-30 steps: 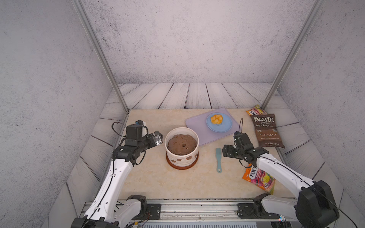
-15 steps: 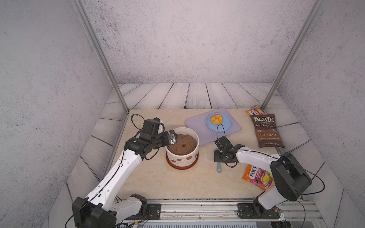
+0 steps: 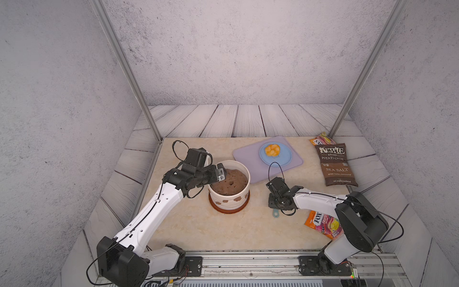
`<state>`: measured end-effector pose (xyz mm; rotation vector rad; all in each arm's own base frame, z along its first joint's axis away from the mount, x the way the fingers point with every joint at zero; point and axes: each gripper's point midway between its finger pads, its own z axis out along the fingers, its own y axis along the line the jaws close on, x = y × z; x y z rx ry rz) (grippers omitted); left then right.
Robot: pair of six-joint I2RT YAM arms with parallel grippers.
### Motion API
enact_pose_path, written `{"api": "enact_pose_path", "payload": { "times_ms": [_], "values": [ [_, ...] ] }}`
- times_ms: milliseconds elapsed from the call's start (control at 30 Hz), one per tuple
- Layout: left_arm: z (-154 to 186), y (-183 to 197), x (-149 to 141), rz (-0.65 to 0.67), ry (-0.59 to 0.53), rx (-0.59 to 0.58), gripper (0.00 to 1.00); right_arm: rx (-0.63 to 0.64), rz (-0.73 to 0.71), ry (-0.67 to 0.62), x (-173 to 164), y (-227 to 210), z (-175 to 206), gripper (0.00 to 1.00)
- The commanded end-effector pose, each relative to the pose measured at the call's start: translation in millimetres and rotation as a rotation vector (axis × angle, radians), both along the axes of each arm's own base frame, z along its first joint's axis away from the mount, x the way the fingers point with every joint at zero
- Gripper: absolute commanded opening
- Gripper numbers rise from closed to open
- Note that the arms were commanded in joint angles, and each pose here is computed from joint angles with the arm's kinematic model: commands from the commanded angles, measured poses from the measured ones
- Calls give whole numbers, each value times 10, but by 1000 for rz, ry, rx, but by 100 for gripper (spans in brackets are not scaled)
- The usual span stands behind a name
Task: Scrub the dried mud off the ceramic pot
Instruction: Pick up the brush from the center of the board.
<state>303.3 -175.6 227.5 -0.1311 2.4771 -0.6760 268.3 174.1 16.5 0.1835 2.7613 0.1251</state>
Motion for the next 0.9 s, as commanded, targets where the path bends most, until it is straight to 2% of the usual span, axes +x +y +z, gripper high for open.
{"api": "enact_pose_path", "payload": {
  "times_ms": [0, 267, 400, 533, 867],
  "values": [
    [70, -23, 6, -13, -11, 10, 98, -55, -33, 61, -211, -160, -89, 36],
    [-5, -49, -6, -32, -1, 15, 98, -76, -22, 64, -218, -164, -126, 23],
    [-2, -69, -4, -45, -5, 11, 98, -76, -5, 22, -143, -148, -48, 11],
    [34, -92, 5, -51, -15, 0, 98, -78, 24, -2, -102, -128, 12, 3],
    [183, -245, 64, -68, -66, -110, 98, -39, 150, -226, 112, -54, 523, 0]
  ]
}}
